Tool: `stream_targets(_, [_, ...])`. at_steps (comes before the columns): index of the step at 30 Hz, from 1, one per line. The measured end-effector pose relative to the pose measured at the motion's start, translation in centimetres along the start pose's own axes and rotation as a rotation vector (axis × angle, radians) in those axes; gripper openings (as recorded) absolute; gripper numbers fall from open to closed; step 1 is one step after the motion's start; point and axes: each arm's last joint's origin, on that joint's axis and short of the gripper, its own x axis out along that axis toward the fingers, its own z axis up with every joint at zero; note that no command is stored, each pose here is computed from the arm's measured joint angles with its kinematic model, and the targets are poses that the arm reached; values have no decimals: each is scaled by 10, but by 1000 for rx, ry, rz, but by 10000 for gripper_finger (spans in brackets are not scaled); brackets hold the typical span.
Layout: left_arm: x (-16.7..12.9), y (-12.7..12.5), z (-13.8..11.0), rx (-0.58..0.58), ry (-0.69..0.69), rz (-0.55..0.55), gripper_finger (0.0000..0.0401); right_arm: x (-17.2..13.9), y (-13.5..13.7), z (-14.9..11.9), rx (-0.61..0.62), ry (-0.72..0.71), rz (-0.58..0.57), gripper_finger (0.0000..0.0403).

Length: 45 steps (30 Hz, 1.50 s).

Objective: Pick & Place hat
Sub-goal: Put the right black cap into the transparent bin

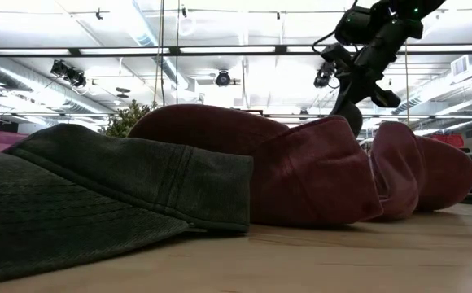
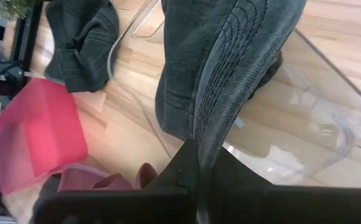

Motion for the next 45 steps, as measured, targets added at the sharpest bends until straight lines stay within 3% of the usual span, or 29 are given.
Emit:
stream_targets(13, [0,0,0,-1,0,0,199,-1,2,2,27,5,41,4])
stream_targets(18, [0,0,0,-1,0,0,199,-16,14,10,29,-22,66,4])
stream_targets(23, [0,0,0,0,-6,-4,199,-25,23,18,1,49,-5,4])
stream_targets(31, [0,-1,0,8,-7,-9,199,10,46,37,-130,165,-79,4])
stream_targets(45, [0,-2,-1,-16,-4,-13,199,71,41,51,-139,304,-180,14])
